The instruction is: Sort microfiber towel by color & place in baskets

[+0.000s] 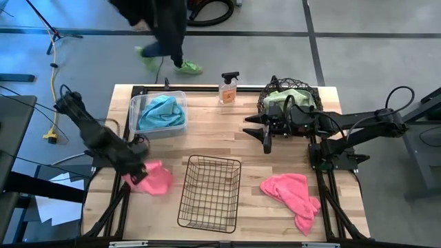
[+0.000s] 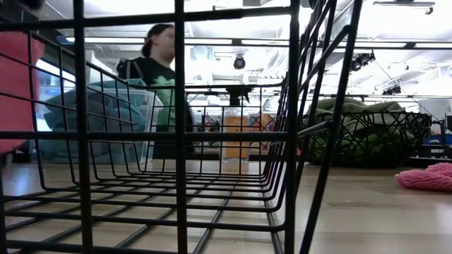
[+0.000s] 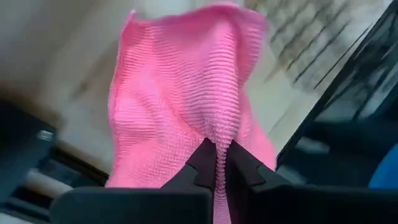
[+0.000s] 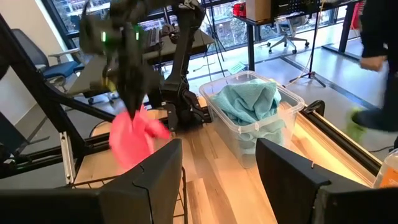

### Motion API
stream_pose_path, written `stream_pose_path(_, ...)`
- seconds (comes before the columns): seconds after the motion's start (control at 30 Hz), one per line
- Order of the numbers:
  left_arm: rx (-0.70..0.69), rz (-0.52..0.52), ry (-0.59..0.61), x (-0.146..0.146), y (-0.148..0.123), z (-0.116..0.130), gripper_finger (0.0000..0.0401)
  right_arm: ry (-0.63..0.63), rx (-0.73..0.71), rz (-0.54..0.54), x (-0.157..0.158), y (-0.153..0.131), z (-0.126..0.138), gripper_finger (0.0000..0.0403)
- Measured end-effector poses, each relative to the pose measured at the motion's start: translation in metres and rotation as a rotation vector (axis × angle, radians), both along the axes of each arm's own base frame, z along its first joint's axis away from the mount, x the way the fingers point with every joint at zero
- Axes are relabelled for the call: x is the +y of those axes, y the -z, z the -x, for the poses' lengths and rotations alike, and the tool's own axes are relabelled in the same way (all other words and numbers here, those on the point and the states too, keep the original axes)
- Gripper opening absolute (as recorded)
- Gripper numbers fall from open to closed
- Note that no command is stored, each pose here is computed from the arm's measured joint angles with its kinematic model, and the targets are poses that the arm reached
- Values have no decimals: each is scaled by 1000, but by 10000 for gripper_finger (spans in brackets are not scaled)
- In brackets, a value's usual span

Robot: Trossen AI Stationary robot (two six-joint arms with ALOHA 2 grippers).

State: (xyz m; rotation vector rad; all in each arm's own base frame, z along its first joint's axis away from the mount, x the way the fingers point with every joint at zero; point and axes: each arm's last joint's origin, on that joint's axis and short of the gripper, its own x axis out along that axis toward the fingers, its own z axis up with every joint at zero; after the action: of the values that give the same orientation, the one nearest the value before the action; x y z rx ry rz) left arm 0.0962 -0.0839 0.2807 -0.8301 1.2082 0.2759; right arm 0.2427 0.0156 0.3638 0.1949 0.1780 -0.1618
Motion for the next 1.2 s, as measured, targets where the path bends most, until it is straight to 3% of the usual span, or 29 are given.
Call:
stream_pose_path(0.2, -246, -109, -154, 23, -64, 8, 1, 0, -1, 1, 0, 0, 0, 201)
stream_pose_path(0.4, -416, -248, -190, 27, -99, -14, 0, 76, -14, 13, -2, -1, 0, 201)
stream_pose_path(0.63, -691, -391, -6, 9, -116, -77, 0, 69, -215, 13, -2, -21, -1, 201)
stream_pose_path(0.87, -1011, -607, 129, 8, -135, -132, 0, -79, -367, -13, 4, -36, 0, 201)
stream_pose_path(1.0, -1092, -670, 192, 16, -138, -149, 0, -169, -431, -24, 12, -42, 2, 201)
stream_pose_path(1.2, -1104, -683, 215, 30, -139, -153, 0, -245, -467, -7, 26, -45, 4, 201)
